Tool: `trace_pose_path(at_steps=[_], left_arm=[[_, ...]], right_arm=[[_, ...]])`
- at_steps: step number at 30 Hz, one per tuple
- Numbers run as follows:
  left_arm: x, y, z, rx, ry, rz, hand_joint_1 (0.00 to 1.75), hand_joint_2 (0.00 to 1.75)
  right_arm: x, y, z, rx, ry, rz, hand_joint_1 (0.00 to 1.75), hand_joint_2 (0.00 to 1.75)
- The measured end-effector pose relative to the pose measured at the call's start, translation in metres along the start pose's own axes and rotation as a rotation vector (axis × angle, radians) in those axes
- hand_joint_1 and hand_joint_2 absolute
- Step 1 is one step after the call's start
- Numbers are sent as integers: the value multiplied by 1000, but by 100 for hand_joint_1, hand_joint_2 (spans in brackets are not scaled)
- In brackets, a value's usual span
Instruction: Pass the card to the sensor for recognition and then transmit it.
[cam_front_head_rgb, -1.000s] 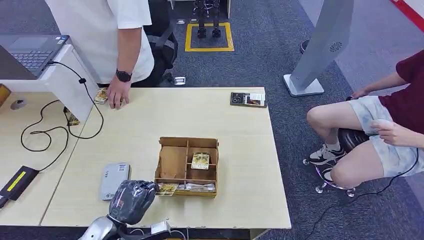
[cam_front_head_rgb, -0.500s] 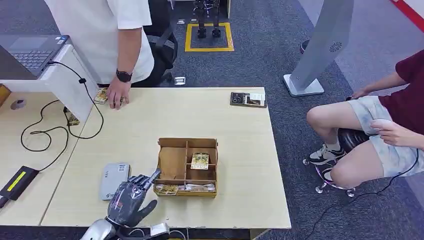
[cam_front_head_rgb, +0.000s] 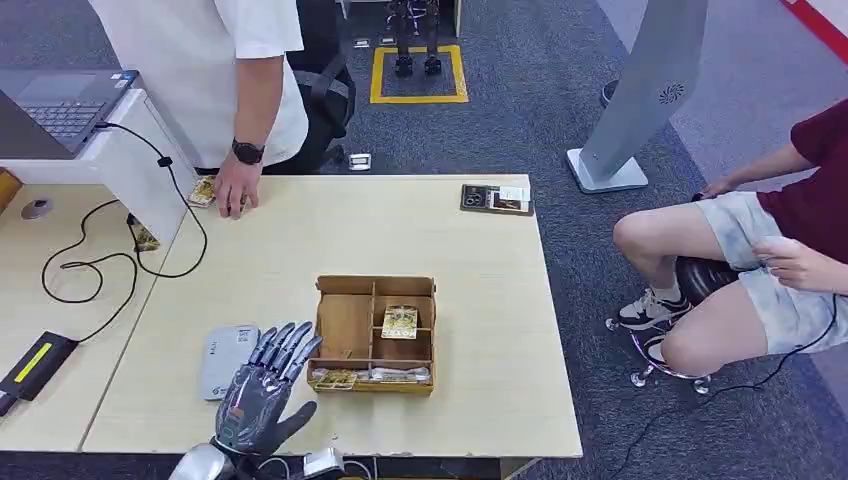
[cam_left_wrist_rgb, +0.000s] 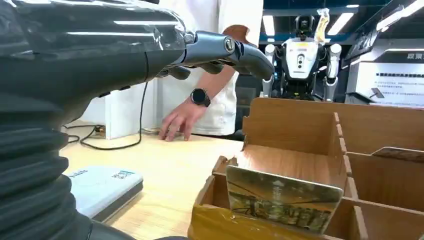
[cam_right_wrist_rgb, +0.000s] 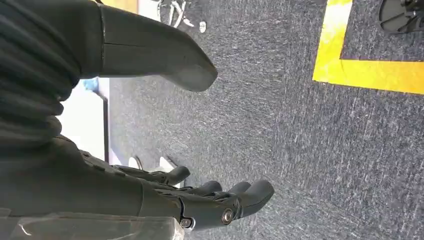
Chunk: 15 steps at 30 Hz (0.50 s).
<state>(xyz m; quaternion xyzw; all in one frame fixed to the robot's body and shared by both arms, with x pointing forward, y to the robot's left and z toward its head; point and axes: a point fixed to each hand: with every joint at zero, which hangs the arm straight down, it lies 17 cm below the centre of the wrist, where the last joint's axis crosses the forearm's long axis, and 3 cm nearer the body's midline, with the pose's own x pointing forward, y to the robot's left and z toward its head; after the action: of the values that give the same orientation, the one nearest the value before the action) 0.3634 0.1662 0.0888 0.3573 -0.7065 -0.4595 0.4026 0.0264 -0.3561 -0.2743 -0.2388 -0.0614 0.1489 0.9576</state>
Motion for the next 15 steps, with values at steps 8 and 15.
trace_pose_path(at_steps=[8, 15], left_arm=[[2, -3, 1, -18, -11, 14, 0, 175], [-6, -19, 11, -128, -29, -1, 0, 175]], right_arm=[[0, 0, 0, 0, -1, -2, 0, 175], [-1, 0, 0, 0, -1, -4, 0, 175]])
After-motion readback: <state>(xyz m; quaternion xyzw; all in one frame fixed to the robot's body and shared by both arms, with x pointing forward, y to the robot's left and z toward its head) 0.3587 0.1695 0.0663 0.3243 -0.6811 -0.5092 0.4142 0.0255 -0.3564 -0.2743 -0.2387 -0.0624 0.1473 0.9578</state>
